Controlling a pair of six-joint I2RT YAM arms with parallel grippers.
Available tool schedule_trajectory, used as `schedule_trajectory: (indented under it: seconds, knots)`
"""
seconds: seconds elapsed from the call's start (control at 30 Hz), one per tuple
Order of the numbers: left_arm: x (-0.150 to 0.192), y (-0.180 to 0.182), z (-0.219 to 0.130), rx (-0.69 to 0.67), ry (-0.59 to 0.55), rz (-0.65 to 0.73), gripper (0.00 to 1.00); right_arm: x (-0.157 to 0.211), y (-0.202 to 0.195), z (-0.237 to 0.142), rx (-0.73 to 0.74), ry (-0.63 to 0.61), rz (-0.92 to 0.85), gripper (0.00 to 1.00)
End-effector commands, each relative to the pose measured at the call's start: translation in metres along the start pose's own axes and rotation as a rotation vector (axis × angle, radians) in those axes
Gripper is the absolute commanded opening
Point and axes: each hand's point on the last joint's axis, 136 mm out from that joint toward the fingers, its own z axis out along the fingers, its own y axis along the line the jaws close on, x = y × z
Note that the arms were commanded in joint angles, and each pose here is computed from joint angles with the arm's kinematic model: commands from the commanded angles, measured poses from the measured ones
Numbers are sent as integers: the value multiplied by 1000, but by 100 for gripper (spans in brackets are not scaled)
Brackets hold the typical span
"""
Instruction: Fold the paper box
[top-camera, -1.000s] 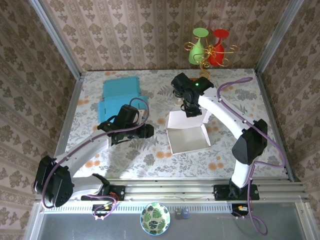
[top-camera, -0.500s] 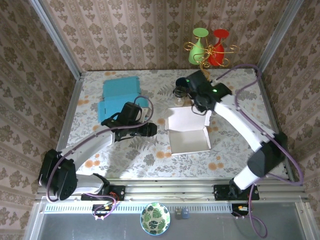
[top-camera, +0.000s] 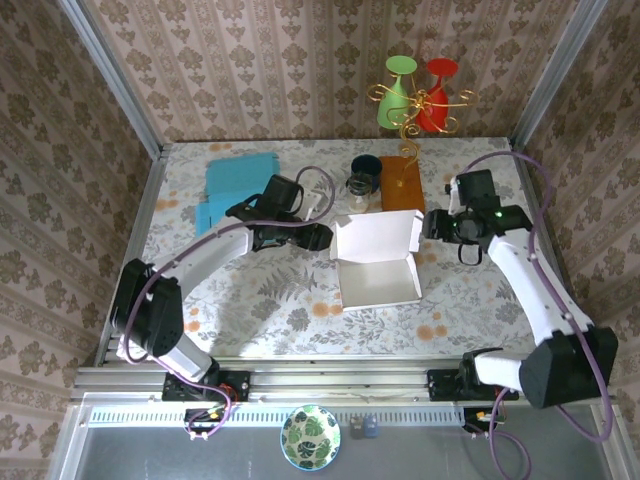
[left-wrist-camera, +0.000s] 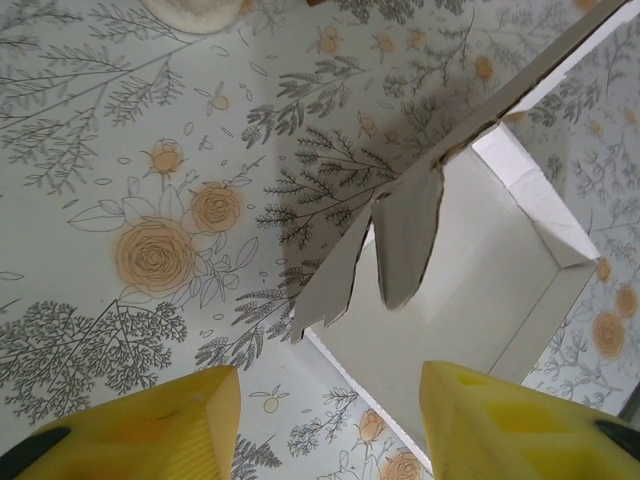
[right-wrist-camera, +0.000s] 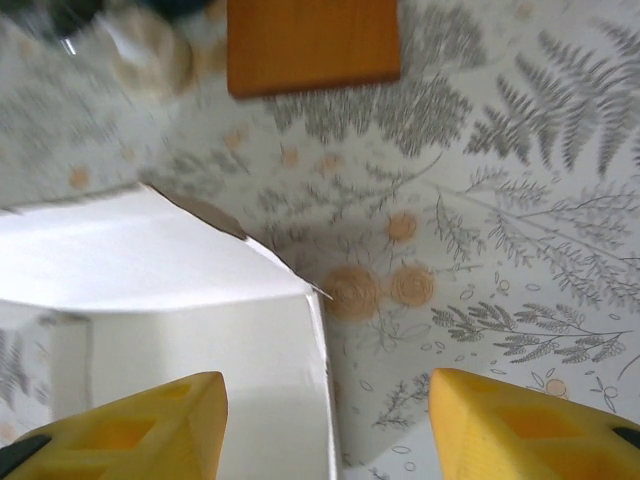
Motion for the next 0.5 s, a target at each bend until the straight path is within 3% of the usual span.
schedule_trajectory:
  seconds: [0.0,0.27,0.47]
  knots:
    - [-1,-10,2,37,27,66,51,2,4,15,-30,50,-144,57]
    - [-4,-4,16,21,40,61,49,-9,9,47,-59,116,-231,54]
    - [-7,-3,21,25,40,56,41,-13,20,55,-122,118,-252,45]
